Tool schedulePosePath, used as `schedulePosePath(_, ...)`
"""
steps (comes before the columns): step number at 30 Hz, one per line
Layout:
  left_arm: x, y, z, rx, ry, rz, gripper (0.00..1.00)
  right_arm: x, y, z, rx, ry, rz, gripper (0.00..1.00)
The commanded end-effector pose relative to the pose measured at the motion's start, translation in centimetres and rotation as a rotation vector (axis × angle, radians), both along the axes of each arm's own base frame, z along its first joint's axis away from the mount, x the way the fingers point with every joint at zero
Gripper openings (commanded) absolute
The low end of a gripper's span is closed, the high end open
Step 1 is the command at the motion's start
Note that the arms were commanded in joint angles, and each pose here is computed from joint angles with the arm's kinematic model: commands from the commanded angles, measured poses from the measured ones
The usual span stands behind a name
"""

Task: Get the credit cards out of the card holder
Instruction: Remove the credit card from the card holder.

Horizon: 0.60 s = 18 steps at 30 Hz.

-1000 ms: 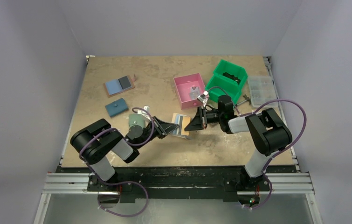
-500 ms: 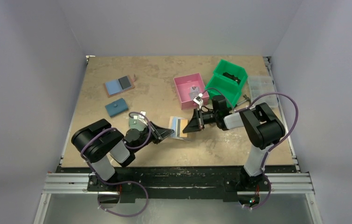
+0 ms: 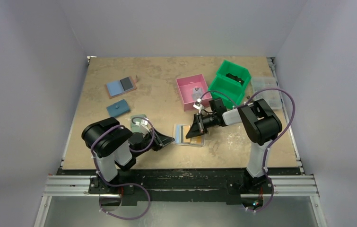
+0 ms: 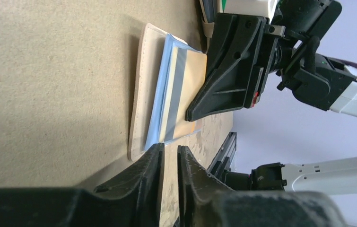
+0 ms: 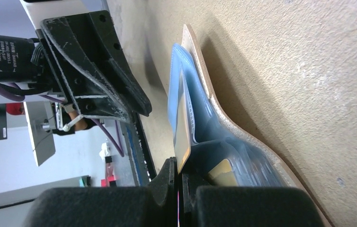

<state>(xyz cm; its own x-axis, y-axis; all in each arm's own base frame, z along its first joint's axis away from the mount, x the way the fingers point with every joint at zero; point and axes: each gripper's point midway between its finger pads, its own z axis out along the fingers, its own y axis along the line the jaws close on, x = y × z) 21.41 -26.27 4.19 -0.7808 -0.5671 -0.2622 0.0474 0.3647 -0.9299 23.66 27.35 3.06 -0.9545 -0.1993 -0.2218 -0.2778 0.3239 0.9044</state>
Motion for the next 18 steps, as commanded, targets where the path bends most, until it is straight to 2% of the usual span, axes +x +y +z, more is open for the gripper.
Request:
schedulePosePath(1,0.9,-1.2,8.2,-0.186,-0.31,-0.04,0.22,0.3,-0.3,-0.9,-0.051,-0.044,0.016,0.0)
schedulePosePath(7,2.0,-2.8,8.2,-0.209,-0.311,-0.075,0.22,0.2,-0.3,-1.3,-0.073,-0.047,0.024,0.0)
schedulePosePath(13,2.6,-4.1,8.0,-0.229,-0.294,-0.105,0.08,0.1,-0.2,-1.4,-0.082,-0.046,0.027,0.0)
schedulePosePath(18,2.9,-3.8,6.5,-0.211,-0.244,-0.076,0.0,0.2,-0.3,-1.6,-0.092,-0.044,0.023,0.0)
